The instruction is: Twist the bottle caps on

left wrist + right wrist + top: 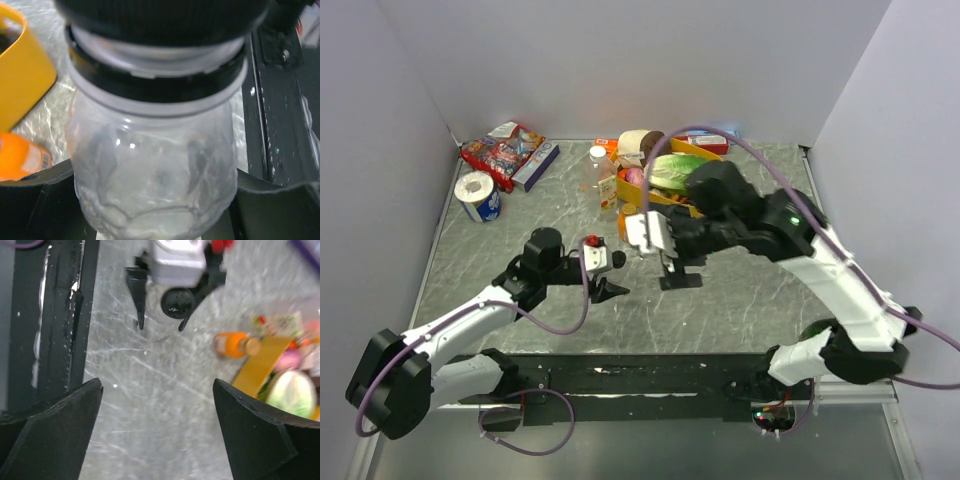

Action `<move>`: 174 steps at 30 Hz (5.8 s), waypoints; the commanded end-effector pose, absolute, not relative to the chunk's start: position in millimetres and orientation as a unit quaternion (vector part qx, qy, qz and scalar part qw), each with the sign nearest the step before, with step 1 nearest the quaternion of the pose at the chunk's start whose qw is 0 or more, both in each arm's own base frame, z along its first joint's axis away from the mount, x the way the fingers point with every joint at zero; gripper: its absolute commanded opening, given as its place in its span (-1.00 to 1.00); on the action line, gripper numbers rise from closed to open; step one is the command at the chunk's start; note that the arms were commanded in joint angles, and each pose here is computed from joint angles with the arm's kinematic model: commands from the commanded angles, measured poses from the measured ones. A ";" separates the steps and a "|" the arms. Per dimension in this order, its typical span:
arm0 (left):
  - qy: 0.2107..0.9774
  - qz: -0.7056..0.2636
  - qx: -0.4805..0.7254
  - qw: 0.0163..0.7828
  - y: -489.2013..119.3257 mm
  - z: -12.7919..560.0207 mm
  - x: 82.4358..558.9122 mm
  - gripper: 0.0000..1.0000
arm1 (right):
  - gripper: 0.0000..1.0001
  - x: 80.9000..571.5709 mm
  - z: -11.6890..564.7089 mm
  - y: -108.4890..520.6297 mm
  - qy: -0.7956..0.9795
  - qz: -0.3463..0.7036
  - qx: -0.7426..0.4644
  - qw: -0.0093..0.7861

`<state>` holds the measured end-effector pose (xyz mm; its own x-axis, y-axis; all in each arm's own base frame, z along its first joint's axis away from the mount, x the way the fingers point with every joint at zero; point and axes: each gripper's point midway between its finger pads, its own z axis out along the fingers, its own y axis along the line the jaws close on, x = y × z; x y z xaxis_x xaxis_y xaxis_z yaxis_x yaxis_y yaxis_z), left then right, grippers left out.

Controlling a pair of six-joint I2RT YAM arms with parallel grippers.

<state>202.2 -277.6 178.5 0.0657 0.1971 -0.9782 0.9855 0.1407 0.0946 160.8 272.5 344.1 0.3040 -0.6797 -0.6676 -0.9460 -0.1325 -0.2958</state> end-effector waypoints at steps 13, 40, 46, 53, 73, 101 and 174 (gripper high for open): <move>0.469 -0.364 0.641 0.487 -286.9 204.5 200.7 -0.97 | 0.37 142.3 354.0 314.3 0.390 0.256 -0.820 0.332; 0.479 -0.369 0.596 0.528 -289.3 226.2 207.7 -0.97 | -0.01 159.0 322.9 322.5 0.473 0.249 -0.800 0.273; 0.511 -0.378 0.539 0.553 -289.1 238.0 218.4 -0.97 | -0.16 175.4 311.6 326.3 0.522 0.228 -0.770 0.288; 0.590 -0.395 0.386 0.589 -280.4 255.9 244.9 -0.97 | -0.43 194.7 315.8 336.3 0.615 0.249 -0.680 0.313; 0.622 -0.396 0.230 0.635 -249.4 262.8 268.3 -0.97 | -0.78 206.4 303.2 325.5 0.693 0.277 -0.606 0.274; 0.498 -0.369 0.589 0.519 -275.9 215.1 208.6 -0.97 | 0.54 165.8 364.6 320.1 0.488 0.305 -0.749 0.329; 0.690 -0.294 0.101 0.653 -228.5 267.4 340.4 -0.97 | -0.70 213.0 278.4 329.9 0.762 0.294 -0.543 0.197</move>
<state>281.3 -261.1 193.4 -0.1383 0.1163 -0.9835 0.8026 0.5949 -0.0425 260.6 346.9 308.4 -0.0724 -0.6332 -0.7706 -0.9876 0.1534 -0.0333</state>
